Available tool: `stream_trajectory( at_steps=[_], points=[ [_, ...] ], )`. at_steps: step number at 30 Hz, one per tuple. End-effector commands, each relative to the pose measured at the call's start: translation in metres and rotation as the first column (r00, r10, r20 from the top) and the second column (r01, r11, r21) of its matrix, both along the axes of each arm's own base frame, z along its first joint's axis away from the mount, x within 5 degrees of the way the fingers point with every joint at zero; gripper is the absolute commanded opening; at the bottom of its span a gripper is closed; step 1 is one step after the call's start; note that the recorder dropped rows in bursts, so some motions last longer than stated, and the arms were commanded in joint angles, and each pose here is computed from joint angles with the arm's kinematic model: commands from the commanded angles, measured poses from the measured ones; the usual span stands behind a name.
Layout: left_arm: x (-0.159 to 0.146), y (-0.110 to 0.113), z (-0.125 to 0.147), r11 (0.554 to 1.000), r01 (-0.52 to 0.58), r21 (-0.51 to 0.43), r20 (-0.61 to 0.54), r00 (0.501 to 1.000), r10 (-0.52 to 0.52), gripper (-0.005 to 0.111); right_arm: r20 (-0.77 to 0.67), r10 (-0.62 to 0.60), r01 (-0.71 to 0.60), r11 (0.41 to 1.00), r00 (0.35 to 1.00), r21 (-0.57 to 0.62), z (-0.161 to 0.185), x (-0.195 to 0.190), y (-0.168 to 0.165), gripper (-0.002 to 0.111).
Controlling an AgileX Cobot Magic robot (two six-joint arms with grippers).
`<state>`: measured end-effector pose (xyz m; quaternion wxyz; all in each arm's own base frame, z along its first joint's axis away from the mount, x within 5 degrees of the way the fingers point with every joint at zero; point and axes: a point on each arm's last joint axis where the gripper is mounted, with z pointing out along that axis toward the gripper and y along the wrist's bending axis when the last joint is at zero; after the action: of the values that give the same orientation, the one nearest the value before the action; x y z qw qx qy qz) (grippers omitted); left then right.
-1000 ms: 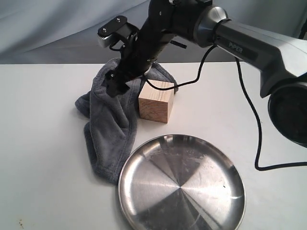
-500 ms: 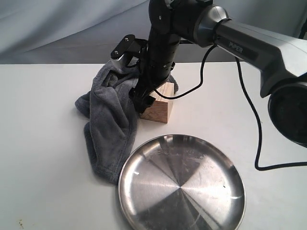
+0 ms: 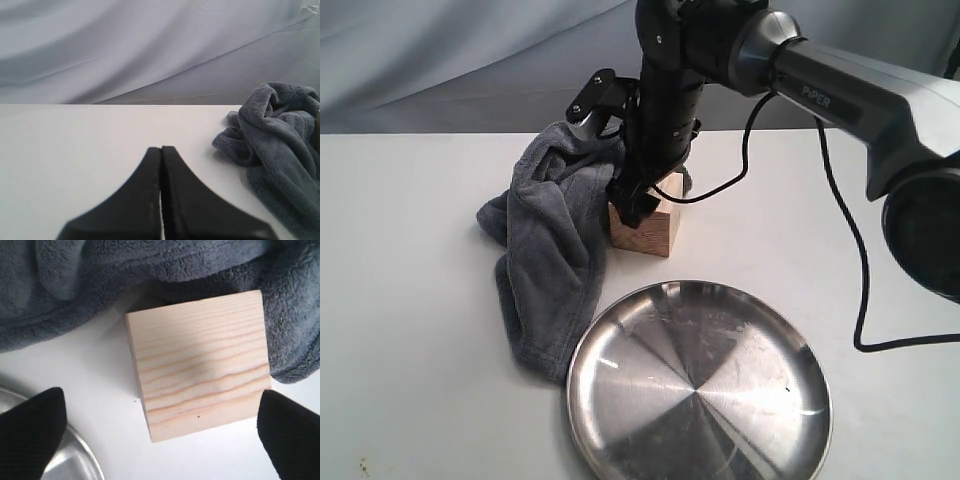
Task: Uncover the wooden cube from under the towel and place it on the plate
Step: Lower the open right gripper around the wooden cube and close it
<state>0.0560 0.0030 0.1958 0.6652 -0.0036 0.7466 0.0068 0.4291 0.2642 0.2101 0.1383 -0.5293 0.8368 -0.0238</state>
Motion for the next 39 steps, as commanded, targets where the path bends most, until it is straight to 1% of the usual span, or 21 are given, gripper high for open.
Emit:
stream_trajectory(
  at_steps=[1,2,3,5,6,9,13,18,24,28,35,39],
  points=[
    [0.000,0.000,-0.001,1.000,-0.002,0.003,0.005,1.000,0.002,0.000,-0.004,-0.008,0.008,1.000,1.000,0.019,0.004,0.011,-0.020,0.095],
    [0.000,0.000,-0.001,1.000,-0.002,0.003,0.005,1.000,0.002,0.000,-0.012,-0.012,0.012,0.999,1.000,0.032,0.004,0.013,-0.023,0.095],
    [0.000,0.000,-0.001,1.000,-0.002,0.003,0.005,1.000,0.002,0.000,-0.039,0.007,-0.003,0.996,0.999,0.086,0.005,0.015,-0.028,0.095],
    [0.000,0.000,-0.001,1.000,-0.002,0.003,0.005,1.000,0.002,0.000,-0.060,0.058,-0.050,0.990,0.997,0.130,0.001,0.018,-0.031,0.095],
    [0.000,0.000,-0.001,1.000,-0.002,0.003,0.005,1.000,0.002,0.000,-0.058,0.066,-0.058,0.989,0.996,0.133,0.000,0.019,-0.032,0.095],
    [0.000,0.000,-0.001,1.000,-0.002,0.003,0.005,1.000,0.002,0.000,-0.014,0.104,-0.101,0.986,0.995,0.133,-0.013,0.027,-0.030,0.095],
    [0.000,0.000,-0.001,1.000,-0.002,0.003,0.005,1.000,0.002,0.000,0.063,0.088,-0.096,0.985,0.994,0.146,-0.020,0.038,-0.030,0.095],
    [0.000,0.000,-0.001,1.000,-0.002,0.003,0.005,1.000,0.002,0.000,0.041,0.077,-0.081,0.988,0.996,0.133,-0.034,0.043,-0.036,0.095],
    [0.000,0.000,-0.001,1.000,-0.002,0.003,0.005,1.000,0.002,0.000,0.001,0.074,-0.074,0.990,0.997,0.123,-0.057,0.045,-0.036,0.095],
    [0.000,0.000,-0.001,1.000,-0.002,0.003,0.005,1.000,0.002,0.000,-0.015,0.073,-0.071,0.990,0.997,0.121,-0.066,0.045,-0.035,0.095],
    [0.000,0.000,-0.001,1.000,-0.002,0.003,0.005,1.000,0.002,0.000,-0.012,0.097,-0.095,0.989,0.995,0.114,-0.069,0.046,-0.035,0.094],
    [0.000,0.000,-0.001,1.000,-0.002,0.003,0.005,1.000,0.002,0.000,-0.017,0.096,-0.094,0.989,0.995,0.116,-0.071,0.046,-0.035,0.089]
  ],
)
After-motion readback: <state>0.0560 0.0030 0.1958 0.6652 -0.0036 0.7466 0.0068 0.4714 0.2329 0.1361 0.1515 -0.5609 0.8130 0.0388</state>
